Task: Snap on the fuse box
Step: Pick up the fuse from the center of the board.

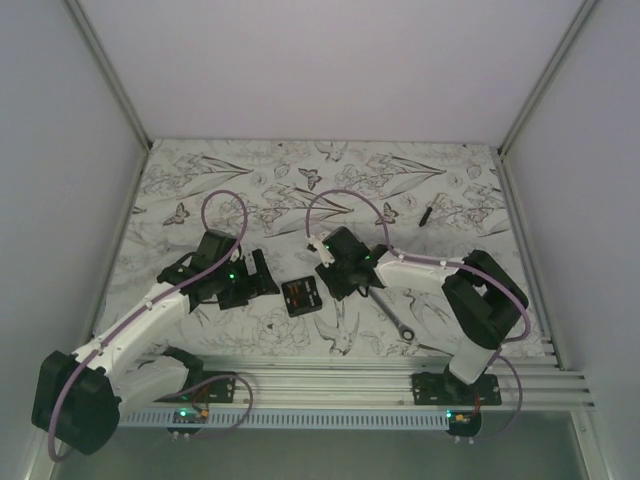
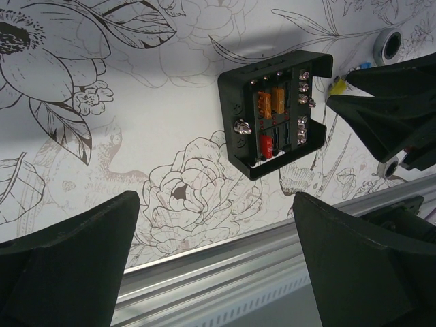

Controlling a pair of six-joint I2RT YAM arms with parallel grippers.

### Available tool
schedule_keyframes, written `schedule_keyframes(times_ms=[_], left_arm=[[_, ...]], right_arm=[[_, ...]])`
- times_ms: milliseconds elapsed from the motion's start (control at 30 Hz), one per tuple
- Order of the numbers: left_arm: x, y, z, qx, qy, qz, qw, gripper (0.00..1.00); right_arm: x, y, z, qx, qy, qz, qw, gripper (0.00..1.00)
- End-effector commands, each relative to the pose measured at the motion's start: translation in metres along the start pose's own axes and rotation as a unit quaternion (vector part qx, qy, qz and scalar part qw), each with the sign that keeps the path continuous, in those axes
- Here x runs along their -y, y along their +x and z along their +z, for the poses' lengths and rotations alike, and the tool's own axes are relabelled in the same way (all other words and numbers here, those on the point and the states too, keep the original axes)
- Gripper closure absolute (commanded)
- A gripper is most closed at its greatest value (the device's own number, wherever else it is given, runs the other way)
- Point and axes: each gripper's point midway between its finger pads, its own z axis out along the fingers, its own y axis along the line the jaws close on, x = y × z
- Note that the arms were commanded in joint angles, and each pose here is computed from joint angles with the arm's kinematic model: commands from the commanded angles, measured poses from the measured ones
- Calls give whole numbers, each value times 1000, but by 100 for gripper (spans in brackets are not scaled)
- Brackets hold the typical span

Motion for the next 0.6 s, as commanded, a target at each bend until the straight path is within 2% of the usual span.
schedule_keyframes(times_ms=[0, 567], left_arm=[[-3, 4, 1, -10, -3, -5, 1000, 0], [-5, 5, 2, -10, -8, -24, 1000, 0]], right_arm=[[6, 14, -5, -24, 43, -10, 999, 59], [6, 31, 3, -56, 57, -33, 996, 61]])
